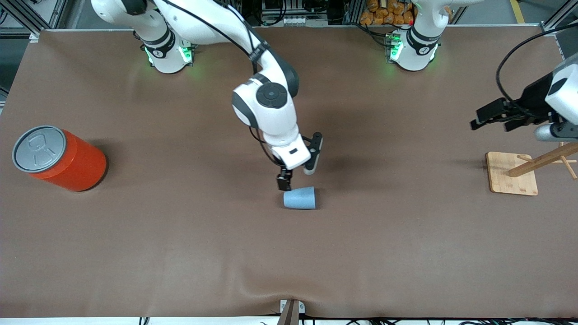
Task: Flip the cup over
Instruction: 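Lay the blue cup on its side and open the right gripper, then retract the right gripper while the left gripper reaches the cup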
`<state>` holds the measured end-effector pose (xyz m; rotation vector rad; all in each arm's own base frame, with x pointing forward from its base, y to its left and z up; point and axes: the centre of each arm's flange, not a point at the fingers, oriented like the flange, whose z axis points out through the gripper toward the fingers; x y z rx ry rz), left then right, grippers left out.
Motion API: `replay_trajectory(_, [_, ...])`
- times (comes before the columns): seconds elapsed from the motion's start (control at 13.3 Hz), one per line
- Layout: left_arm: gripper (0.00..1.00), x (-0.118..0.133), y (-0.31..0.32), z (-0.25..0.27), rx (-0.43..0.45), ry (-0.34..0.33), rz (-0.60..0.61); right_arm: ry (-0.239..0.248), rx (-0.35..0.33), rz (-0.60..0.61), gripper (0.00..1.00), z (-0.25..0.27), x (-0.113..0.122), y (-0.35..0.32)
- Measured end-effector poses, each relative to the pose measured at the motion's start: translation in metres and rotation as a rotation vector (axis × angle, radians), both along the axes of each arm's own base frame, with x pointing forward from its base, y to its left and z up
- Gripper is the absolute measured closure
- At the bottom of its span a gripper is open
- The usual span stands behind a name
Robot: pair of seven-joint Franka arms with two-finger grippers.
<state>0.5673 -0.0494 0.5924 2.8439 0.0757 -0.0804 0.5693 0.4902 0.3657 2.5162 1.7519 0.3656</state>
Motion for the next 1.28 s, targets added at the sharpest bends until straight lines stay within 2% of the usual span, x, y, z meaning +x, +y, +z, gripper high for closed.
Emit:
replay_trajectory(0.23, [0.00,0.027,-0.017,-0.052,-0.182,0.072,-0.011,0.048,-0.001,-0.228,0.00,0.049,0.043,-0.084])
replay_trajectory(0.38, [0.00,0.047,-0.022,-0.095,-0.259,0.077,-0.062,0.100,-0.028,-0.350,0.00,0.071,0.071,-0.158])
replay_trajectory(0.68, [0.00,0.078,-0.041,-0.175,-0.490,0.073,-0.091,0.153,-0.031,-0.553,0.00,0.120,0.096,-0.292])
replay_trajectory(0.83, [0.00,0.085,-0.061,-0.208,-0.551,0.084,-0.090,0.156,-0.017,-0.656,0.00,0.137,0.104,-0.363])
replay_trajectory(0.9, [0.00,0.088,-0.075,-0.224,-0.569,0.077,-0.095,0.162,-0.011,-0.709,0.00,0.143,0.106,-0.399])
replay_trajectory(1.05, [0.00,0.092,-0.102,-0.257,-0.637,0.055,-0.102,0.208,-0.004,-0.796,0.00,0.160,0.097,-0.456])
replay_trajectory(1.28, [0.00,0.090,-0.136,-0.316,-0.783,0.066,-0.089,0.284,-0.001,-0.929,0.00,0.203,0.061,-0.483])
